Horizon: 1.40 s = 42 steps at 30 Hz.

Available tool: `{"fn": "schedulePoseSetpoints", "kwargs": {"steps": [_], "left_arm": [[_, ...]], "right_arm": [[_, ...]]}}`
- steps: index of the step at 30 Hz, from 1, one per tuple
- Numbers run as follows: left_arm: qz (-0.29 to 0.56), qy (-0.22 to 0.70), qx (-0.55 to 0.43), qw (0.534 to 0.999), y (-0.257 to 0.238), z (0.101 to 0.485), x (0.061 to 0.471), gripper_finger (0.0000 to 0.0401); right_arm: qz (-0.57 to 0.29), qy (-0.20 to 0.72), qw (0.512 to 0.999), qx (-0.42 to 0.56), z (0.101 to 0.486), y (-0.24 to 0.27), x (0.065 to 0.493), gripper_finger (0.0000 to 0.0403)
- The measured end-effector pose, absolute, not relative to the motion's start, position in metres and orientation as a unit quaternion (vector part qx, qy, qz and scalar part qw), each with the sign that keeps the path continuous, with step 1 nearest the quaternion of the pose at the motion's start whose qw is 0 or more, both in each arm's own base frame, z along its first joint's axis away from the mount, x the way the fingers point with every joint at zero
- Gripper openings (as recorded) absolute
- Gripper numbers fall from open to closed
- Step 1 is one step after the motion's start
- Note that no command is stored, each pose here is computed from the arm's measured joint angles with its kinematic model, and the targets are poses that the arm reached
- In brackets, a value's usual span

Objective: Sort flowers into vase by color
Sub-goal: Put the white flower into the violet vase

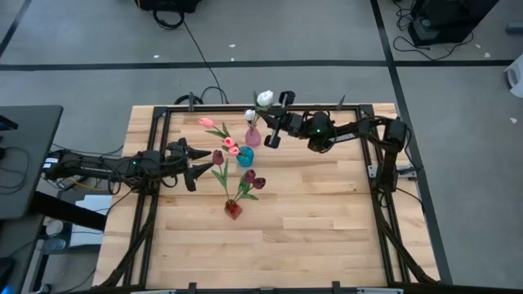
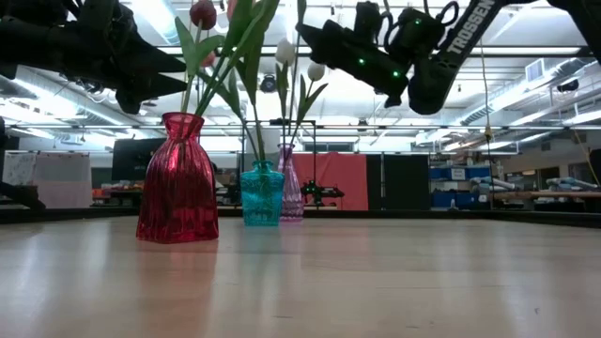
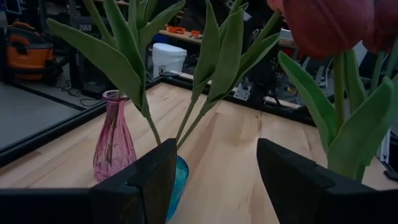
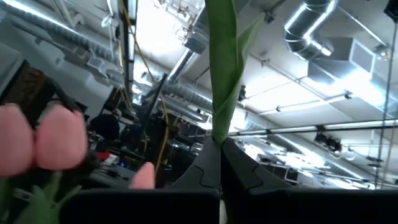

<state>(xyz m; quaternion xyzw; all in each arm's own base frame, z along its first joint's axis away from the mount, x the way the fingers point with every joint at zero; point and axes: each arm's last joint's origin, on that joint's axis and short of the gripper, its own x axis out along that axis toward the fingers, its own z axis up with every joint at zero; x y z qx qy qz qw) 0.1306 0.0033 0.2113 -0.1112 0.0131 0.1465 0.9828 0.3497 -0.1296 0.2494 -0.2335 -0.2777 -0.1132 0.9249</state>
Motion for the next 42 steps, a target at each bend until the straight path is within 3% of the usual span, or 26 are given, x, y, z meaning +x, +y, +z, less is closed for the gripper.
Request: {"fn": "schedulePoseSetpoints", "kwargs": {"steps": [14, 23, 42], "left_arm": [[0.146, 0.013, -0.111, 0.983, 0.003, 0.211, 0.131, 0.0227], [0.146, 0.013, -0.112, 0.983, 0.003, 0.211, 0.131, 0.0227], [0.129, 0.015, -0.113, 0.985, 0.002, 0.212, 0.131, 0.0227]], "right_arm": [[-0.12, -0.232, 0.952, -0.159, 0.223, -0.144, 0.356, 0.0006], [-0.123, -0.105, 0.984, -0.07, 0.199, -0.149, 0.365, 0.0011], [-0.123, 0.008, 0.992, -0.035, 0.176, -0.15, 0.367, 0.007]]}}
